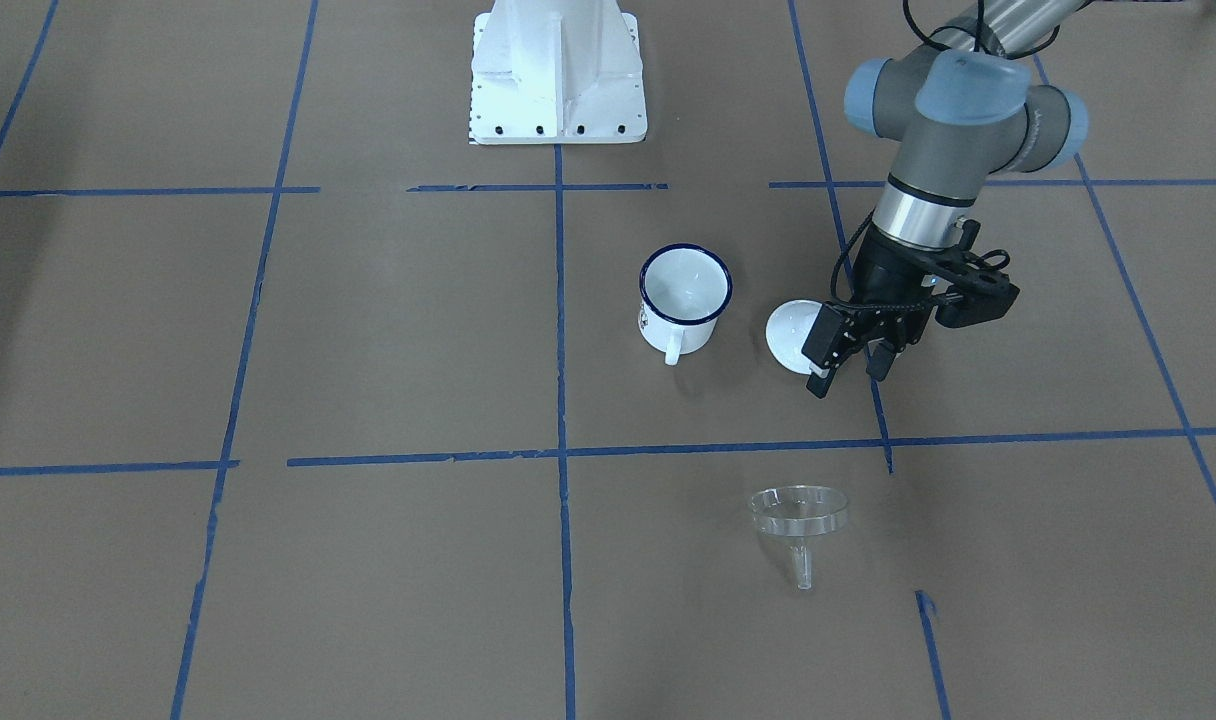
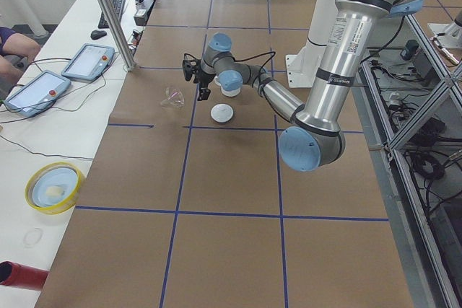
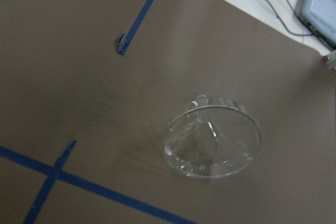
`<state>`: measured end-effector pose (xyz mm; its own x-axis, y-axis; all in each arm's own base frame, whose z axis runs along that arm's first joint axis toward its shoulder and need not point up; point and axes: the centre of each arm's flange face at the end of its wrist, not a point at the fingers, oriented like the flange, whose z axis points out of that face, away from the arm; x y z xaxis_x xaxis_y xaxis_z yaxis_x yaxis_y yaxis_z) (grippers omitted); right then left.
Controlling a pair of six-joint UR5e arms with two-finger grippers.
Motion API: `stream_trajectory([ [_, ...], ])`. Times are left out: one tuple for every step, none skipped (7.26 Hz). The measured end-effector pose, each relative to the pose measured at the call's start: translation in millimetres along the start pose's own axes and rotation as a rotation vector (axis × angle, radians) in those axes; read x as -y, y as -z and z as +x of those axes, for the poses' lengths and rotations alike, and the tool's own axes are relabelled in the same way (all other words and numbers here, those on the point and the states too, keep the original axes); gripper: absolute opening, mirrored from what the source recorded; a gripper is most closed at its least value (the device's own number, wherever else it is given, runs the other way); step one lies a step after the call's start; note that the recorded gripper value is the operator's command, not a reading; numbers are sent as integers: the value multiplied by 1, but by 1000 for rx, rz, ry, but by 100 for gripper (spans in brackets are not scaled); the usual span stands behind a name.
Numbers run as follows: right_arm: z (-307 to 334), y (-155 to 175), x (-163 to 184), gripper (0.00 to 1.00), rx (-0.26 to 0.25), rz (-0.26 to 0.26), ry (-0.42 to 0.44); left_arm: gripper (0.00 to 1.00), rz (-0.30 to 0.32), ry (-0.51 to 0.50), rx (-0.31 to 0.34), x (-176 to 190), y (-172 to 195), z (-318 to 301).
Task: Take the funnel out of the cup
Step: 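Move the left gripper down onto the small white lid and grasp it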
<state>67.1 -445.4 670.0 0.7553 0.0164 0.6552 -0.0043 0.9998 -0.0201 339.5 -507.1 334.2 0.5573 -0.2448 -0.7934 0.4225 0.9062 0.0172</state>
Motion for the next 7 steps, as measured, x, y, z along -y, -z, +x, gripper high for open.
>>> stream_trajectory([
  [0,0,0,100,0,0,0,100,-40,-67,64,0,-3,-3],
  [0,0,0,100,0,0,0,100,-66,-122,105,-1,-8,-6],
  [0,0,0,100,0,0,0,100,-82,-155,123,-2,-14,-7],
  [0,0,0,100,0,0,0,100,-104,-172,129,-9,-23,-5],
  [0,0,0,100,0,0,0,100,-143,-188,130,-27,-40,-2],
  [0,0,0,100,0,0,0,100,-174,-195,126,-46,-58,2],
  [0,0,0,100,0,0,0,98,-192,-196,123,-58,-69,4],
])
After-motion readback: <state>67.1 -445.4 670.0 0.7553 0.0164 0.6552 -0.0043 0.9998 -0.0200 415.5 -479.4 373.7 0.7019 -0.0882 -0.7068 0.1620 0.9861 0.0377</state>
